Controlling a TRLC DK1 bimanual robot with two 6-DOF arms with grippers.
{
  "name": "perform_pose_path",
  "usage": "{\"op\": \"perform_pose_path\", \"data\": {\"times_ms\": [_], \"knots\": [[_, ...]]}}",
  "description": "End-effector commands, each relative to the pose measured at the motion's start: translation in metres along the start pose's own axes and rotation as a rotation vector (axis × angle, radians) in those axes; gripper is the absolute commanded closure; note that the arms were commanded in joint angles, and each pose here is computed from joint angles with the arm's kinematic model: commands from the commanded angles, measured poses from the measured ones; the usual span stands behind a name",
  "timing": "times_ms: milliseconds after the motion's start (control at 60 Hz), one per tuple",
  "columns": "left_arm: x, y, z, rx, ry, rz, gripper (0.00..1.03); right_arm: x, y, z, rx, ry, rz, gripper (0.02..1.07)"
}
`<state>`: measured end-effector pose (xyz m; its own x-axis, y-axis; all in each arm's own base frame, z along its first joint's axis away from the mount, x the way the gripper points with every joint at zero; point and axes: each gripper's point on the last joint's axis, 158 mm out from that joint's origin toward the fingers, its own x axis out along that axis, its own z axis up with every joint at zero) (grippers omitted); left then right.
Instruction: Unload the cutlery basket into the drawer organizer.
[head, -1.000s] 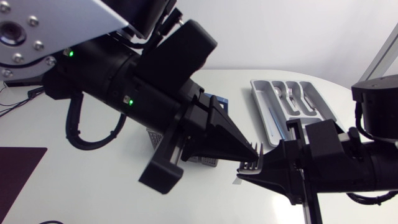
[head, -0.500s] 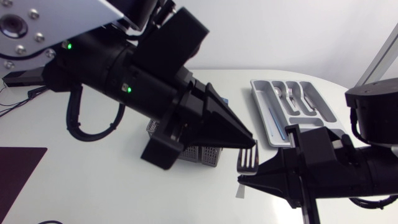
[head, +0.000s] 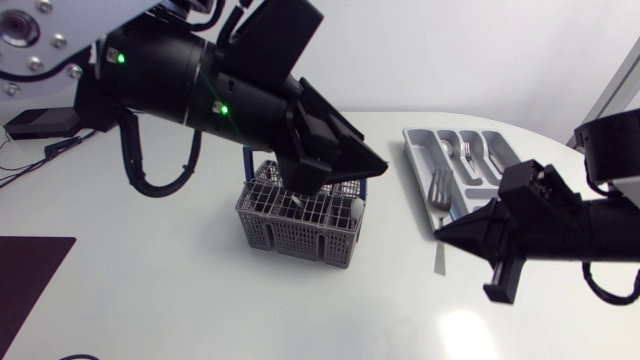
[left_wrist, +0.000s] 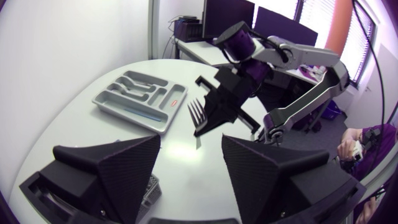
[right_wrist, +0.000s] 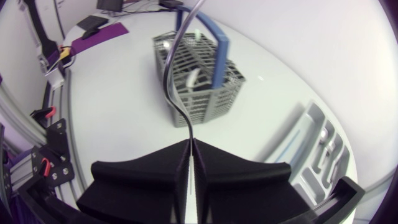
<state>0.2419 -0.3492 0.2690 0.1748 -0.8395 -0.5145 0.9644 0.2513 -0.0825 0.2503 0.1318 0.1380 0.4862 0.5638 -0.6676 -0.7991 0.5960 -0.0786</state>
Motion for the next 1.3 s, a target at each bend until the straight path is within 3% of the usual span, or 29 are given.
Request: {"op": "perform_pose_path", "data": {"times_ms": [0,450,917,1283], "knots": [[0.010,0.005,-0.019,-0.023,0.045,0.047,0.26,-0.004,-0.043,0.008,0.030,0.010,-0.094,1.01],[0.003,0.034,-0.057,-0.027,0.104,0.237,0.26,0.012,-0.237,-0.029,0.385,0.173,-0.443,1.01],[-0.011,0.050,-0.076,-0.037,0.098,0.319,0.23,0.037,-0.343,-0.057,0.516,0.283,-0.683,1.01],[-0.020,0.056,-0.081,-0.038,0.084,0.347,0.23,0.054,-0.390,-0.083,0.575,0.347,-0.782,1.01]]}}
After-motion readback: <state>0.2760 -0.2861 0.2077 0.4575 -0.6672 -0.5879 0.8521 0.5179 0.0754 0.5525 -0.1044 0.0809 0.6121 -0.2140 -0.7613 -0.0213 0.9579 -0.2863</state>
